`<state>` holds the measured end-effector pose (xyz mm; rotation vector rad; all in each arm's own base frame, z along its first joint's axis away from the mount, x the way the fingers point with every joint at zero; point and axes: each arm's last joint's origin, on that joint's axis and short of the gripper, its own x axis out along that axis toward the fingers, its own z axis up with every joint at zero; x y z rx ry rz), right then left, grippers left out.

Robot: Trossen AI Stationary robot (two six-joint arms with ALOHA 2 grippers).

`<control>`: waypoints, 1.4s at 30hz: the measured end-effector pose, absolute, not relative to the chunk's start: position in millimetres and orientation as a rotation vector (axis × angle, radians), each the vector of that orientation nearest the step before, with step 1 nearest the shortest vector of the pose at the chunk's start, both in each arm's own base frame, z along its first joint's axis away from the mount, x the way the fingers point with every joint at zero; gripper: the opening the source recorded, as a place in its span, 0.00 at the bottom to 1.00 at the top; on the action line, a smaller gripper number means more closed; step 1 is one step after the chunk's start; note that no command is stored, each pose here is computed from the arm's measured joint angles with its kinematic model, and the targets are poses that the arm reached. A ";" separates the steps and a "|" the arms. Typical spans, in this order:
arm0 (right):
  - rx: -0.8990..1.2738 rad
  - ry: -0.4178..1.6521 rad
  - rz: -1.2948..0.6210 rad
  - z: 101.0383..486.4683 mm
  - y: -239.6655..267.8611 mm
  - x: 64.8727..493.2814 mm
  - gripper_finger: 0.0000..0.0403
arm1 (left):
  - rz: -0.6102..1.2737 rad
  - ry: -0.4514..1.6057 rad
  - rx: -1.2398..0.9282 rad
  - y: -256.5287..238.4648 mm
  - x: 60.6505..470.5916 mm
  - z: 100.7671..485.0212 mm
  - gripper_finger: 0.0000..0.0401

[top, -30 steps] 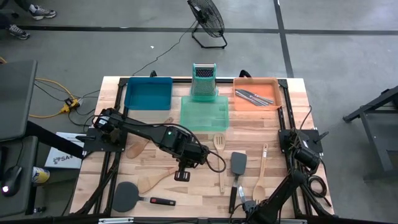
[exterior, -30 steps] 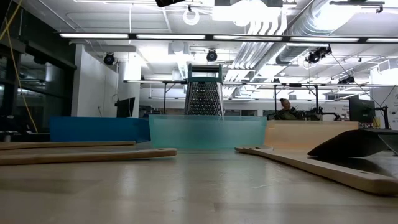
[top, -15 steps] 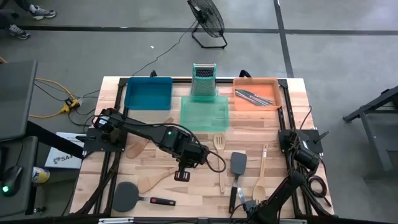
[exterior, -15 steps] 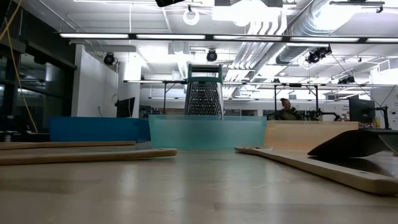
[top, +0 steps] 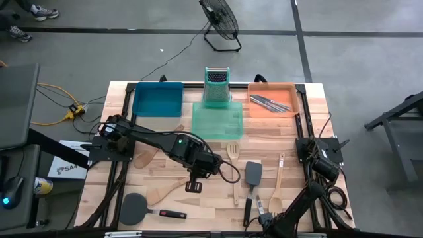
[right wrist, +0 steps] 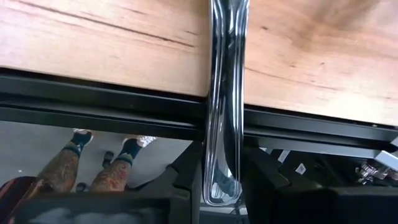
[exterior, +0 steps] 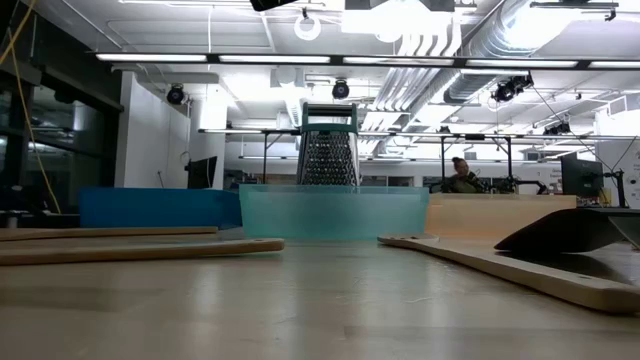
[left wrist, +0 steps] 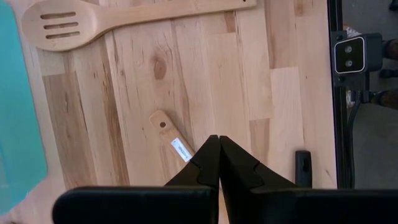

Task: Pick & Place Kitchen Items
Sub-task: Put the silver knife into the orange bin

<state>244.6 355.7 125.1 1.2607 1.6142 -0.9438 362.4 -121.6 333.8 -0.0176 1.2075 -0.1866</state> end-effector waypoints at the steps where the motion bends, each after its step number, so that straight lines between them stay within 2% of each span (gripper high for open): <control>1: 1.263 1.615 -0.940 125.1 356.0 244.8 0.18 | -0.187 1.207 -0.018 -121.7 362.5 333.8 0.00; 17: 1.277 1.584 -0.888 129.3 357.9 245.8 0.18 | -0.186 1.207 -0.018 -121.7 362.5 333.8 0.00; 32: 1.256 1.413 -0.791 182.3 345.6 234.6 0.18 | -0.171 1.203 -0.031 -121.2 363.1 334.0 0.00; 42: 1.098 1.333 -0.767 227.3 318.2 216.0 0.18 | -0.055 1.192 -0.104 -112.4 365.5 334.9 0.00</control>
